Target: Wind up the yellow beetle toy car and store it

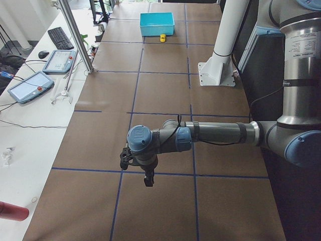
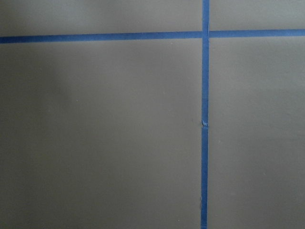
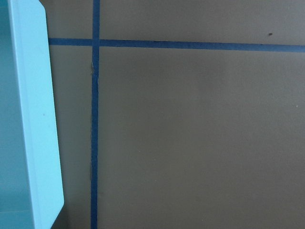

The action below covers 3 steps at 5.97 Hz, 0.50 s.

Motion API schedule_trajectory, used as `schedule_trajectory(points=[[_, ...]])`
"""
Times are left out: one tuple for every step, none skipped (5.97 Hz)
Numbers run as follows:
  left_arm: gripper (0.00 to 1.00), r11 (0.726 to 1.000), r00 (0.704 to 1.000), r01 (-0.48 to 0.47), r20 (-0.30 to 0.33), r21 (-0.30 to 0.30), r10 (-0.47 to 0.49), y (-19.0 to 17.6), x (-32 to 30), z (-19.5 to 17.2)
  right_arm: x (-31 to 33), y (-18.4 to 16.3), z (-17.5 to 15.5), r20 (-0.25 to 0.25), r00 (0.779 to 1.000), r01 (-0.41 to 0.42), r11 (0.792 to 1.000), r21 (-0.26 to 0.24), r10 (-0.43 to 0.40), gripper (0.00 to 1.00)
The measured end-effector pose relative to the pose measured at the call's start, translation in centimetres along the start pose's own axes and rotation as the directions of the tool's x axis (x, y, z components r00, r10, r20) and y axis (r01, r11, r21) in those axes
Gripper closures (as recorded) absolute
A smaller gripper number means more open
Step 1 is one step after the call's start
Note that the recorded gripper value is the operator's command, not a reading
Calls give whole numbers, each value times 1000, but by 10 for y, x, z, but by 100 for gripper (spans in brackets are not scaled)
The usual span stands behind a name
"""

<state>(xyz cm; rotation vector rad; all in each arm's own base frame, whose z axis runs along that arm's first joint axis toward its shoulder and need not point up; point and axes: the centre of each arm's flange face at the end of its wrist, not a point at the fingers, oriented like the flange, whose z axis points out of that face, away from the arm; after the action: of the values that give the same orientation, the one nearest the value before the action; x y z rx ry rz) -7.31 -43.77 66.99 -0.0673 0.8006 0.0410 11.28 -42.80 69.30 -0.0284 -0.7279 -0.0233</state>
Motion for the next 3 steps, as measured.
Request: schedule_trajectory(points=[[0,1000,1000,3,-12,-1,-3,1,1,1,0,0,0,0,1000,0,1000,0,0,0],[0,1000,1000,4,-16,0,-4,1,2,1,0,0,0,1,1000,0,1000,-1,0,0],[0,1000,1000,4,-17,-2,-4,2,1,2,0,1,1,1,1000,-1,1000,-2,1,0]])
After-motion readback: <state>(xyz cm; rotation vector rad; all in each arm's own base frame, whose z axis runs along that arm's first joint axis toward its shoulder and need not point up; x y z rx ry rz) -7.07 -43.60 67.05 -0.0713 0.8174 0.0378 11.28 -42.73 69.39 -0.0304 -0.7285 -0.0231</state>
